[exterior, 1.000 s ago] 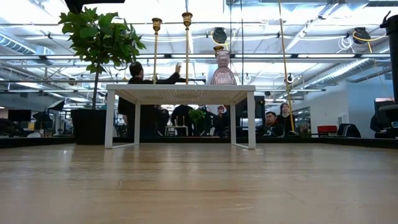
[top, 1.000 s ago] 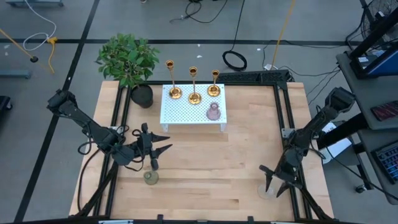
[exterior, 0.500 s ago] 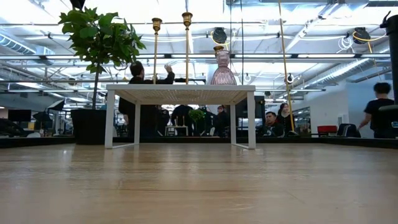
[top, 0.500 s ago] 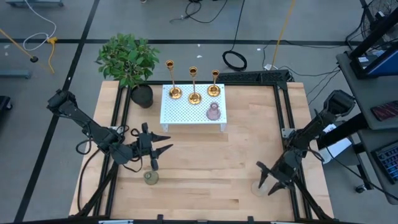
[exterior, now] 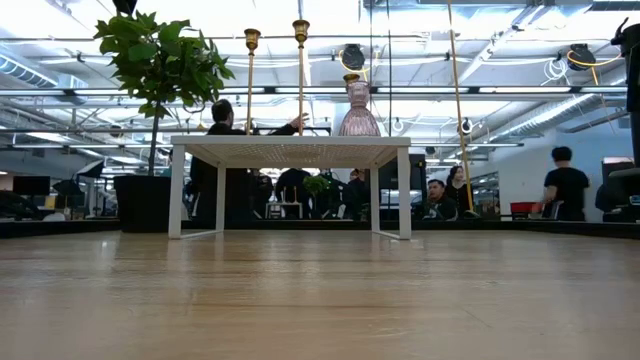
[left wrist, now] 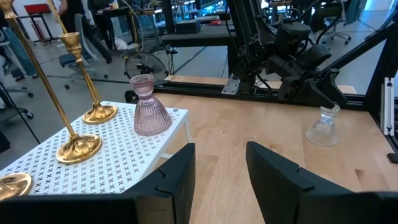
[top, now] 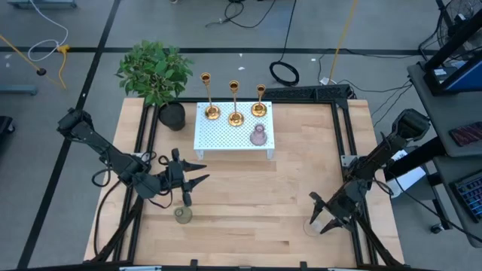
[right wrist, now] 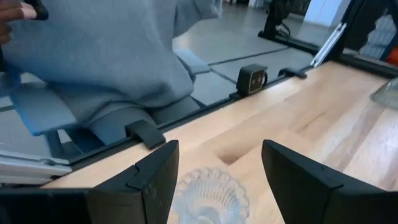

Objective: Pick & Place candle stick holders
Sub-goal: Put the right transparent candle holder on the shelf

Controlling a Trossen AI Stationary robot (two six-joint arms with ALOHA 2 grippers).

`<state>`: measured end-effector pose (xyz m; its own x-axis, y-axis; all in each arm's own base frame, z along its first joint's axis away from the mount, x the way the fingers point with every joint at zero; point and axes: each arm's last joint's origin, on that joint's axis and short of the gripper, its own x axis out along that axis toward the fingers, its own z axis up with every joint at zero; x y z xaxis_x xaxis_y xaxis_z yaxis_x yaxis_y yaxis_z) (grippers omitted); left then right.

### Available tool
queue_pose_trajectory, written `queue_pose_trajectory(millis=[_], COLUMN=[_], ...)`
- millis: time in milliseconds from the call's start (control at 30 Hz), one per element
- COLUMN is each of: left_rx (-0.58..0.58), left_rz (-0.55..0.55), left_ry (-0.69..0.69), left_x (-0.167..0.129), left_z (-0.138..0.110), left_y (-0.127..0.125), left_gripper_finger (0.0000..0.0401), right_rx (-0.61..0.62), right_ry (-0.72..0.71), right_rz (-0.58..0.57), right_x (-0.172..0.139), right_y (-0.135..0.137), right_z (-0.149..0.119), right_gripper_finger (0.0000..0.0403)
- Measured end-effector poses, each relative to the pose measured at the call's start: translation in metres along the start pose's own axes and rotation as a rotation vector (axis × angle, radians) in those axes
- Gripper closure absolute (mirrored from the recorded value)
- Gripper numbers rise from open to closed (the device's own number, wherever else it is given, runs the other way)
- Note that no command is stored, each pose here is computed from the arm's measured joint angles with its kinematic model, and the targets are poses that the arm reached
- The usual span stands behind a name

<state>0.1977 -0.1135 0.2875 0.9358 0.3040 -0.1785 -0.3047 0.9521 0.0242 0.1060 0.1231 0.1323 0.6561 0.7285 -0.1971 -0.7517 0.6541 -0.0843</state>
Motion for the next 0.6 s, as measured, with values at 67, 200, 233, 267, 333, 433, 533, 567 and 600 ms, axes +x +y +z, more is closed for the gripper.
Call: queue_pose_trajectory(millis=[67, 200, 233, 267, 333, 433, 533, 567, 600], left_rx=[0.001, -0.002, -0.003, -0.003, -0.002, -0.002, -0.002, -0.002, -0.001], left_rz=[0.000, 0.000, 0.000, 0.000, 0.000, 0.000, 0.000, 0.000, 0.000], left_ry=[0.000, 0.000, 0.000, 0.000, 0.000, 0.000, 0.000, 0.000, 0.000], left_x=[0.000, 0.000, 0.000, 0.000, 0.000, 0.000, 0.000, 0.000, 0.000], left_z=[0.000, 0.000, 0.000, 0.000, 0.000, 0.000, 0.000, 0.000, 0.000], left_y=[0.000, 0.000, 0.000, 0.000, 0.000, 0.000, 0.000, 0.000, 0.000], left_gripper_finger=[0.0252, 0.0252, 0.0251, 0.0251, 0.0252, 0.0252, 0.0251, 0.0252, 0.0251], right_rx=[0.011, 0.039, 0.041, 0.041, 0.040, 0.043, 0.068, 0.080, 0.093], right_ry=[0.023, 0.057, 0.061, 0.065, 0.081, 0.102, 0.136, 0.143, 0.143], right_rz=[0.002, 0.001, 0.001, 0.001, -0.001, -0.046, -0.089, -0.101, -0.115], right_x=[0.000, 0.000, 0.000, 0.001, 0.001, 0.003, 0.004, 0.005, 0.005], right_y=[0.000, 0.000, 0.000, 0.000, 0.001, -0.001, -0.003, -0.004, -0.005], right_z=[-0.002, -0.006, -0.006, -0.007, -0.009, -0.012, -0.017, -0.018, -0.018], right_gripper_finger=[0.0181, 0.0181, 0.0181, 0.0181, 0.0181, 0.0181, 0.0181, 0.0181, 0.0181])
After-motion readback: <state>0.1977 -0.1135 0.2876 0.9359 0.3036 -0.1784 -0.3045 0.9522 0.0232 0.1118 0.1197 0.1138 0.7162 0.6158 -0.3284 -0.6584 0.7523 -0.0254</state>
